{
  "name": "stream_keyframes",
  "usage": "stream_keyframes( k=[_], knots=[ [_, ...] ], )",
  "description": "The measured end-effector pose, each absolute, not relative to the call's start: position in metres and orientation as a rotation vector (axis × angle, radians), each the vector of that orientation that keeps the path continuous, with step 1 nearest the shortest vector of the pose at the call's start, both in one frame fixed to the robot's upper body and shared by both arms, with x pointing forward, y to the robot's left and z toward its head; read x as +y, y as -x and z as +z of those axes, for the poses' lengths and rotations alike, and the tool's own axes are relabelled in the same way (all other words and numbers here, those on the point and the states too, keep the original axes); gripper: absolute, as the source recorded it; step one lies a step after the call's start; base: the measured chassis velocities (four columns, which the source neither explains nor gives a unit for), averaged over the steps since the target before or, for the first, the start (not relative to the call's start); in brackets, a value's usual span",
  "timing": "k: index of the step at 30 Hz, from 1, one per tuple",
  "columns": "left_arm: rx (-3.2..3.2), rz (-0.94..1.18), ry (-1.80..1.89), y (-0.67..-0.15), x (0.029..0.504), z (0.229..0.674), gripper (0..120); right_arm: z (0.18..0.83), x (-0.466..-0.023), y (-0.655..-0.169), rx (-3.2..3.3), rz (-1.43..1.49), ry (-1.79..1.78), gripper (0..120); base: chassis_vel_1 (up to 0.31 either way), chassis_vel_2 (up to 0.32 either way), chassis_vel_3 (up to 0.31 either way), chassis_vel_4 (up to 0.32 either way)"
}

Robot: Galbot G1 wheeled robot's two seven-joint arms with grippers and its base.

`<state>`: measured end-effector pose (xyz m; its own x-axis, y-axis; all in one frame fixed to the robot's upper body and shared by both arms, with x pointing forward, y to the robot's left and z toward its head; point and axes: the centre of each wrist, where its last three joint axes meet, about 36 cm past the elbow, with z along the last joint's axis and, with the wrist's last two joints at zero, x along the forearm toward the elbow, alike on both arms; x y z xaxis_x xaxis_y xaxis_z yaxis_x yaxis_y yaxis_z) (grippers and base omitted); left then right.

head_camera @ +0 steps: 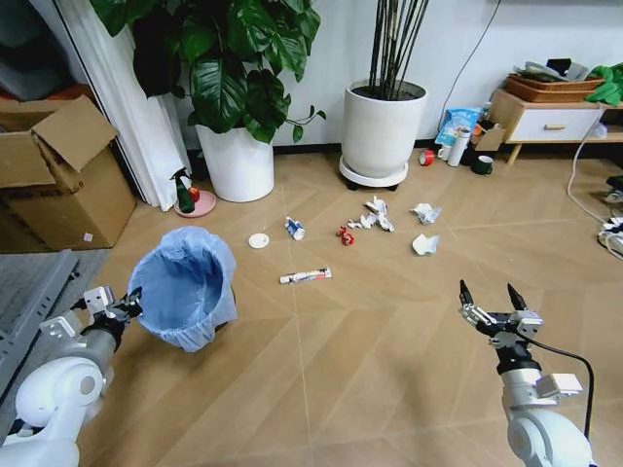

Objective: Pick up the trash bin and place the garbage on the floor into it.

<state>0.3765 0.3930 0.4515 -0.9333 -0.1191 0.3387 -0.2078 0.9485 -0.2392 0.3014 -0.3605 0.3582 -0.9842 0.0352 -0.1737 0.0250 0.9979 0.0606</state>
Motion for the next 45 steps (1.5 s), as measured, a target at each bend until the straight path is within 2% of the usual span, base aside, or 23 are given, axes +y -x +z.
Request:
stream_keyframes(
  k=[45],
  knots=[
    [-2.782,0.401,-0.251,-0.381,0.395,0.448,0,0.346,-0.355,-0.309,2.959,0.083,0.023,100,-0.08,0.276,0.081,-0.278]
  ],
)
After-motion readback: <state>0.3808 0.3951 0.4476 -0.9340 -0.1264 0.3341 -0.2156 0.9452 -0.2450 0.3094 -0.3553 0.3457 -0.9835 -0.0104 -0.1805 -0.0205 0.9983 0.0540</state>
